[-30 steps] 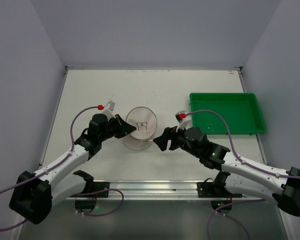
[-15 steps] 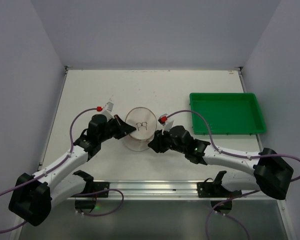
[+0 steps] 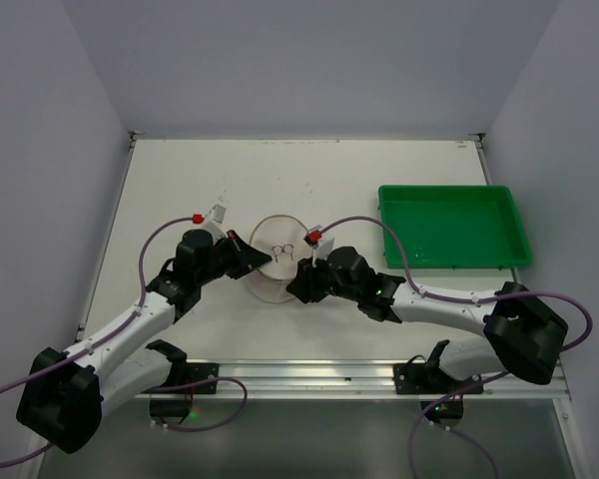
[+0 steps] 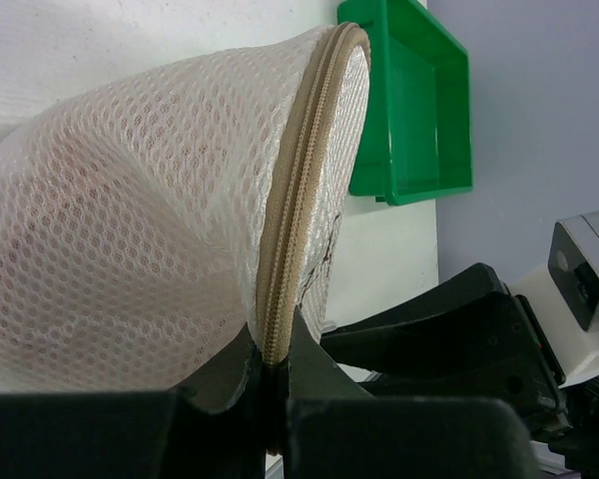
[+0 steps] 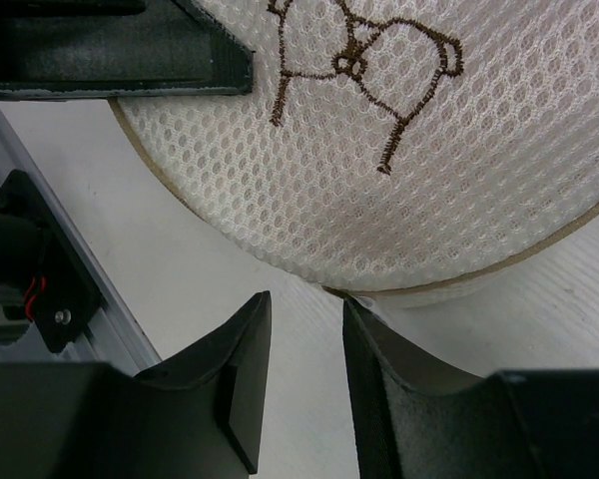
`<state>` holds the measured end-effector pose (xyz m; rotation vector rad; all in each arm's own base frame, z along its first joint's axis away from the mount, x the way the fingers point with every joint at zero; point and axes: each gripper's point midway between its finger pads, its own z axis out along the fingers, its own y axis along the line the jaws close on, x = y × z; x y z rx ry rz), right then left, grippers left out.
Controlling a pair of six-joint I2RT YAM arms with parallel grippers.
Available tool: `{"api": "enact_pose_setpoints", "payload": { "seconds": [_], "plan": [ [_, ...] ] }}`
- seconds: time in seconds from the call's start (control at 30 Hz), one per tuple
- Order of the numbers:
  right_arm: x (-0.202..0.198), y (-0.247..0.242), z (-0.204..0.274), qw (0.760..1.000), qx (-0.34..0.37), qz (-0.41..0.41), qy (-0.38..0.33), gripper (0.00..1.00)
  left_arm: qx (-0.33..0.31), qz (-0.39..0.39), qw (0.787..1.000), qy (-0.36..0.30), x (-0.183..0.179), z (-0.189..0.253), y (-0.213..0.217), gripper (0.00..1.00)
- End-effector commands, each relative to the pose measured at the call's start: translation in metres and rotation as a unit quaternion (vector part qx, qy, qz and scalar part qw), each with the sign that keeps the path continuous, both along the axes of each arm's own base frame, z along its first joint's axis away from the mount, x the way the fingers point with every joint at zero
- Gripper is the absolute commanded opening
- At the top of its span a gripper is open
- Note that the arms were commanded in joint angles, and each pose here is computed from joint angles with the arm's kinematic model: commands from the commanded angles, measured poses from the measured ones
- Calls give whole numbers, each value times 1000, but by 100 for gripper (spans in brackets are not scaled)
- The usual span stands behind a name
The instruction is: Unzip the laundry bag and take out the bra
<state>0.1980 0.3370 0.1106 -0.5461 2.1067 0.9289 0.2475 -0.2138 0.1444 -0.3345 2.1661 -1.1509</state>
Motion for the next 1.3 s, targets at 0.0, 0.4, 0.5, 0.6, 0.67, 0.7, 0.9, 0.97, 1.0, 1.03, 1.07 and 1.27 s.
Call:
{"api": "enact_pose_setpoints", "payload": {
  "seconds": [0.0,0.4,0.5,0.6,0.67,0.7,0.9,0.97,1.0,1.03,1.07,1.27],
  "plan": [
    [15,11,21,999,22,-8,-31,38,-21,-11,1000,-13,-3,13,-5,0],
    [16,11,20,999,20,-3,-37,42,-27,-19,999,-12,-8,17,-6,0],
    [16,15,24,999,27,4,-43,40,-30,-24,999,-10,-10,17,-7,0],
    [16,18,29,998,33,13,-50,37,-31,-25,999,-8,-11,16,-7,0],
    [15,20,29,998,33,19,-52,32,-32,-26,999,-8,-11,16,-7,0],
    [15,20,29,998,33,20,-51,30,-33,-27,999,-8,-11,16,-8,0],
    [16,5,16,999,9,-1,-52,0,-22,-26,999,-4,-12,11,-6,0],
    [12,-6,12,999,-1,-7,-52,0,-13,-24,1000,-5,-12,7,-4,0],
    [10,-9,11,999,-2,-7,-51,0,-6,-24,1000,-1,-12,4,-3,0],
    [11,-17,5,998,-13,-20,-53,0,2,-24,1000,-2,-12,1,-1,0],
    [9,-22,9,998,-13,-24,-56,0,9,-18,1000,-4,-10,0,1,0],
    [-1,-44,6,998,-32,-31,-53,0,84,-2,997,-2,0,-14,21,0]
  ]
}}
